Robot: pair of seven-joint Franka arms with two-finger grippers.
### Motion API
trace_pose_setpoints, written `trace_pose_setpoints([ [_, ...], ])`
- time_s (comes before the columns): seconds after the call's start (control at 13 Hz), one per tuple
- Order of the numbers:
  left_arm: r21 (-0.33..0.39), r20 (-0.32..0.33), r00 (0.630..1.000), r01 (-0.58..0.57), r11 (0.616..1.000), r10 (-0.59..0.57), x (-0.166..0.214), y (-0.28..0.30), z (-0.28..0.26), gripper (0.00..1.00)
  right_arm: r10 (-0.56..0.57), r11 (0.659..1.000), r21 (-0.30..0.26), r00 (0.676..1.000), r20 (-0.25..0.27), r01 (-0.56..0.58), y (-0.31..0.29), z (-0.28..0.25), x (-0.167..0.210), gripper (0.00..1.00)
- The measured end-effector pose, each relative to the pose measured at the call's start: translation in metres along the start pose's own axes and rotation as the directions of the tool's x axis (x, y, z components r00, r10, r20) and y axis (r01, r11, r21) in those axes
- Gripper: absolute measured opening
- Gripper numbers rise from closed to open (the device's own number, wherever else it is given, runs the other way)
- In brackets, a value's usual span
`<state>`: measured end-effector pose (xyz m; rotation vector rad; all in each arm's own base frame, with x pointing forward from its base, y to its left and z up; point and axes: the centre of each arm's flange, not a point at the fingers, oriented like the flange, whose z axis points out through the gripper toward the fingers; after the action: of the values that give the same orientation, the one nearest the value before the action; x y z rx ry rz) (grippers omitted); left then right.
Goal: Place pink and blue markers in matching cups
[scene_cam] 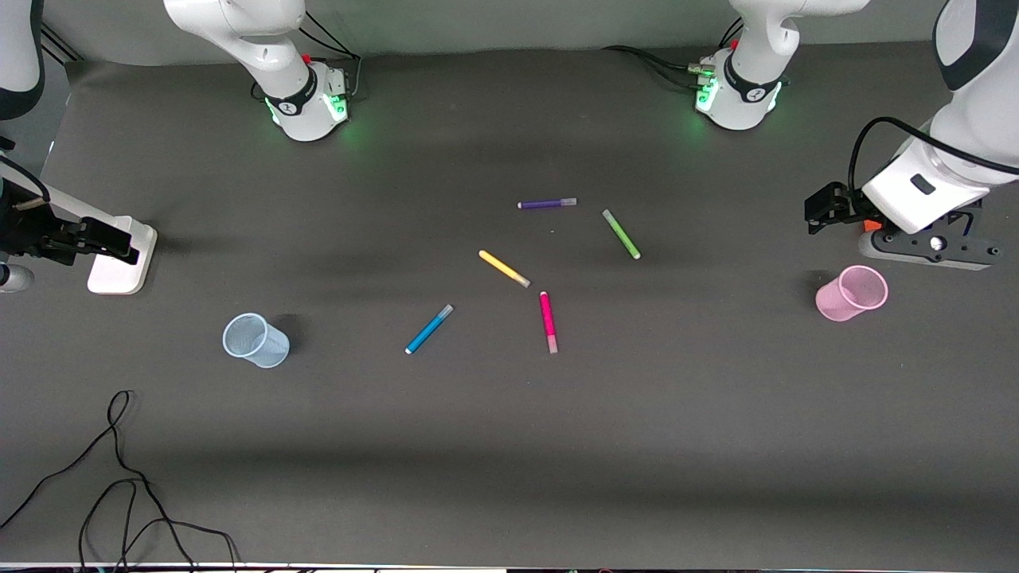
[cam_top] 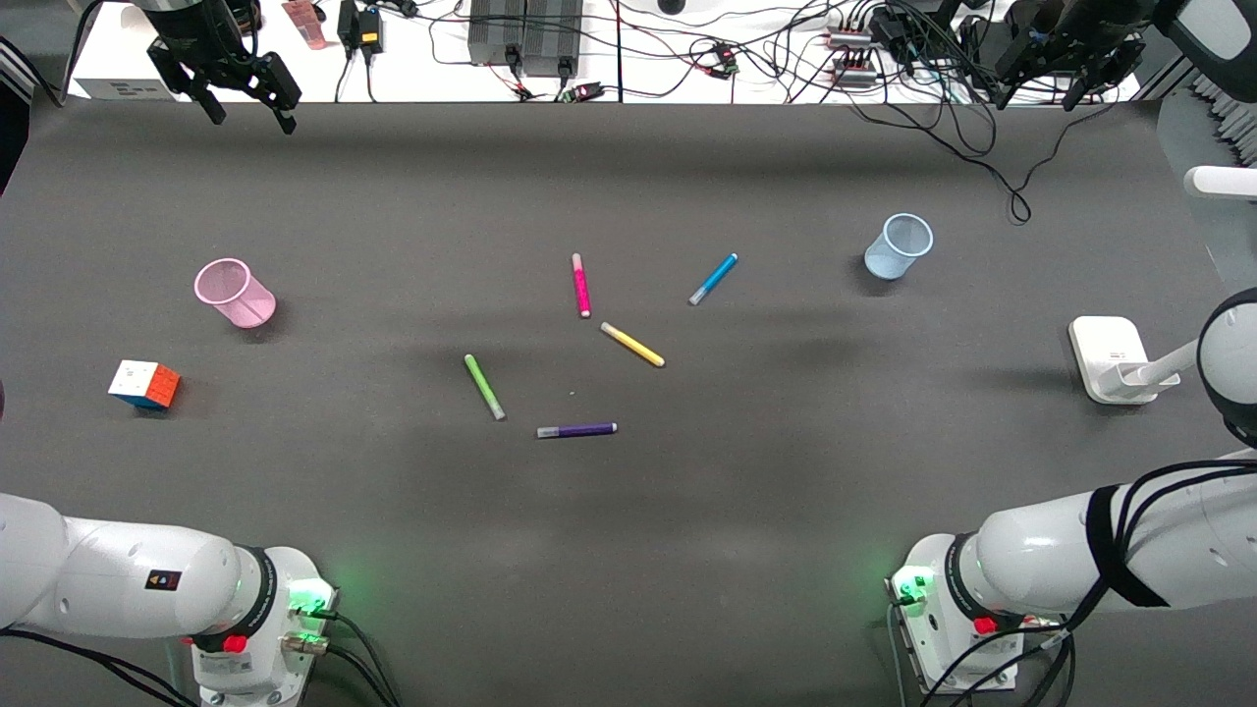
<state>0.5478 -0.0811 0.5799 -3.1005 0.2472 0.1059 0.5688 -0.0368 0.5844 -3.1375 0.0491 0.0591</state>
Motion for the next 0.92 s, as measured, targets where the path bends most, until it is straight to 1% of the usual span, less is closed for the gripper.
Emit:
trace_pose_setpoints([
  [0.15, 0.0, 0.004, 1.0, 0.0, 1.0, 0.0, 0.0, 0.0, 0.0, 1.0, -0.021, 1.0, 0.001, 1.0, 0.002, 0.021, -0.017, 0.001, 0.0, 1.0],
  [0.38, 0.0, 0.006, 1.0, 0.0, 1.0, 0.0, -0.001, 0.0, 0.001, 1.0, 0.012, 1.0, -0.003, 1.0, 0.006, -0.012, -0.064, 0.004, -0.001, 1.0],
  [0.69, -0.001, 0.018, 1.0, 0.0, 1.0, 0.0, -0.002, 0.0, 0.002, 0.99, 0.115, 0.993, -0.005, 0.993, -0.004, -0.115, -0.133, 0.012, -0.005, 1.0],
  [0.92, -0.005, 0.022, 1.0, -0.003, 1.0, 0.003, -0.002, 0.003, 0.002, 1.0, 0.206, 0.979, -0.004, 0.979, -0.012, -0.206, -0.185, 0.018, -0.013, 1.0],
])
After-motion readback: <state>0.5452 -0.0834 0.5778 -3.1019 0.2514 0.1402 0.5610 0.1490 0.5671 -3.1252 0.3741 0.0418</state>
